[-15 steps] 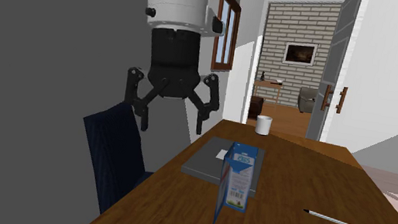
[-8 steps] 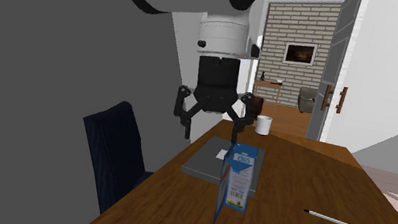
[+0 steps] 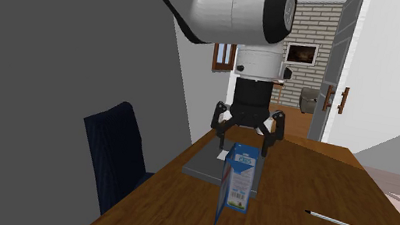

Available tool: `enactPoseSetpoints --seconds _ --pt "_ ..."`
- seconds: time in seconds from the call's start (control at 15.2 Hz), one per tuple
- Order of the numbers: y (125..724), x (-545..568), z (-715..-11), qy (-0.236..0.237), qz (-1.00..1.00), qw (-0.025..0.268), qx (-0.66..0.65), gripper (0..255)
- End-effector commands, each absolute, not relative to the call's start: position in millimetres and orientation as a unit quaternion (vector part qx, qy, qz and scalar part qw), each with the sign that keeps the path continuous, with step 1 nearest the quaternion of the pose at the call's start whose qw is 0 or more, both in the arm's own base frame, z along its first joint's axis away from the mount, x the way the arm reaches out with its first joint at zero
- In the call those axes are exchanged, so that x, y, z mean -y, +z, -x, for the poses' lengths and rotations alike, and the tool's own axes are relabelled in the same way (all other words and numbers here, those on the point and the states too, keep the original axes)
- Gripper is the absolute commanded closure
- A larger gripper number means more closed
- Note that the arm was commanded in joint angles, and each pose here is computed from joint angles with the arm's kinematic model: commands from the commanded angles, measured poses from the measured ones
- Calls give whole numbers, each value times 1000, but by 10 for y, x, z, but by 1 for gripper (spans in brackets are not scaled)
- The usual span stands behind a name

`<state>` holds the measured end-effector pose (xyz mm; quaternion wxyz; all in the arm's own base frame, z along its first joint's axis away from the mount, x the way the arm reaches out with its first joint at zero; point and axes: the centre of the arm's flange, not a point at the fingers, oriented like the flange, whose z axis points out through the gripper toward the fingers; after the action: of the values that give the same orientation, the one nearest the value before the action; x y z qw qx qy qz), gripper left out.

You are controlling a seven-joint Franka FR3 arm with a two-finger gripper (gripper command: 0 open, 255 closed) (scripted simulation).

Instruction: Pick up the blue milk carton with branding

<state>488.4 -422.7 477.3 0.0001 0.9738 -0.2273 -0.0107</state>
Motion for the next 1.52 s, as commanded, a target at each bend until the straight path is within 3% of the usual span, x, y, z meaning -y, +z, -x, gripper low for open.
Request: enactPoseSetpoints --seconds 0.0,0.46,0.53,1.45 --pt "4685 4272 -4883 -11 -973 0 230 0" --pt "4391 4272 -4883 -11 -973 0 230 0" --pt "4388 4274 -4878 -11 -973 0 230 255" --pt "4655 4272 -4883 -11 -973 0 230 255"
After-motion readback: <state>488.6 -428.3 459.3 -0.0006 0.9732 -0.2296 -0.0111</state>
